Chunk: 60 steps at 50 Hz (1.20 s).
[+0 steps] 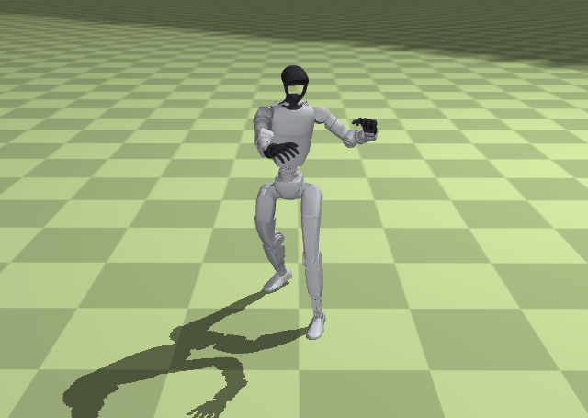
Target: Kungfu
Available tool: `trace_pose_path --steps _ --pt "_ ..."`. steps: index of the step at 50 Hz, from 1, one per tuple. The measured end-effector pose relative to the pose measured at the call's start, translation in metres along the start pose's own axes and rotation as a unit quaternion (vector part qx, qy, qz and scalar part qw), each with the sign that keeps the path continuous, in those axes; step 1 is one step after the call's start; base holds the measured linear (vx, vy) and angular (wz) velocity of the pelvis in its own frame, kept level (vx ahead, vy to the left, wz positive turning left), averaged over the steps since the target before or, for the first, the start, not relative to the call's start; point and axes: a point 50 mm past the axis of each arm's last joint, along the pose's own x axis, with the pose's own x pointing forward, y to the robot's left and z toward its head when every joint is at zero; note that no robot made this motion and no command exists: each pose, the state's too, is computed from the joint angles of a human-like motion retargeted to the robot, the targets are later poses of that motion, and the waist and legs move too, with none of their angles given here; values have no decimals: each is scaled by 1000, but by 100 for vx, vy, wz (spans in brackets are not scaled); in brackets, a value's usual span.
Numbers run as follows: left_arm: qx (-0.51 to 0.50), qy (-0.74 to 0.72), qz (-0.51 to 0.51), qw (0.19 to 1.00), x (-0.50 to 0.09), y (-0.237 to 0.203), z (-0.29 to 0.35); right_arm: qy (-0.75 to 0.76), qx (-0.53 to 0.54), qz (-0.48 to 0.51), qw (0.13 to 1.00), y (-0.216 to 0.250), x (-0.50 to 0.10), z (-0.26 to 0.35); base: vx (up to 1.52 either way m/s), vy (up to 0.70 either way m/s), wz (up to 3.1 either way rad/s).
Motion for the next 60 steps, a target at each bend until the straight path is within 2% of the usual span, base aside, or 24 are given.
trace_pose_path --steps 5,8,13,15,19,23,30,36,42,46,51,55,60 --pt "-73 -255 35 964 73 -31 106 -69 0 34 997 24 6 39 -7 9 -47" --pt "-78 -332 -8 940 94 -54 142 -119 6 67 991 43 5 65 -8 7 -74" --pt "-30 -259 -152 953 112 -90 124 -223 -42 167 959 73 -5 111 -13 4 -129" --pt "-12 -220 -192 956 109 -94 109 -213 -63 202 954 79 -6 116 -15 -1 -149" --pt "7 -241 -107 965 98 -79 109 -238 -104 212 942 81 -8 131 -17 -6 -155" --pt "68 -261 -17 963 87 -71 110 -276 -106 183 938 81 -12 145 -21 -12 -162" --pt "92 -245 18 965 68 -77 104 -316 -132 147 928 89 -20 162 -30 -15 -180" --pt "55 -223 -33 973 53 -105 106 -317 -118 204 919 120 -42 148 -25 -34 -122" --pt "-40 -177 -102 978 21 -167 125 -282 -85 271 916 158 -83 105 -20 -50 -78" --pt "-137 -121 -156 971 -18 -232 155 -229 -65 321 917 194 -136 61 -16 -46 -16" --pt "-306 -58 -239 920 -74 -299 231 -95 -64 438 892 237 -232 -6 -20 -33 -16" --pt "-372 -82 -309 871 -93 -314 273 6 4 528 849 245 -290 -31 -30 -19 -14" --pt "-375 -156 -361 839 -97 -314 288 70 146 458 874 233 -305 -34 -18 -12 -15"
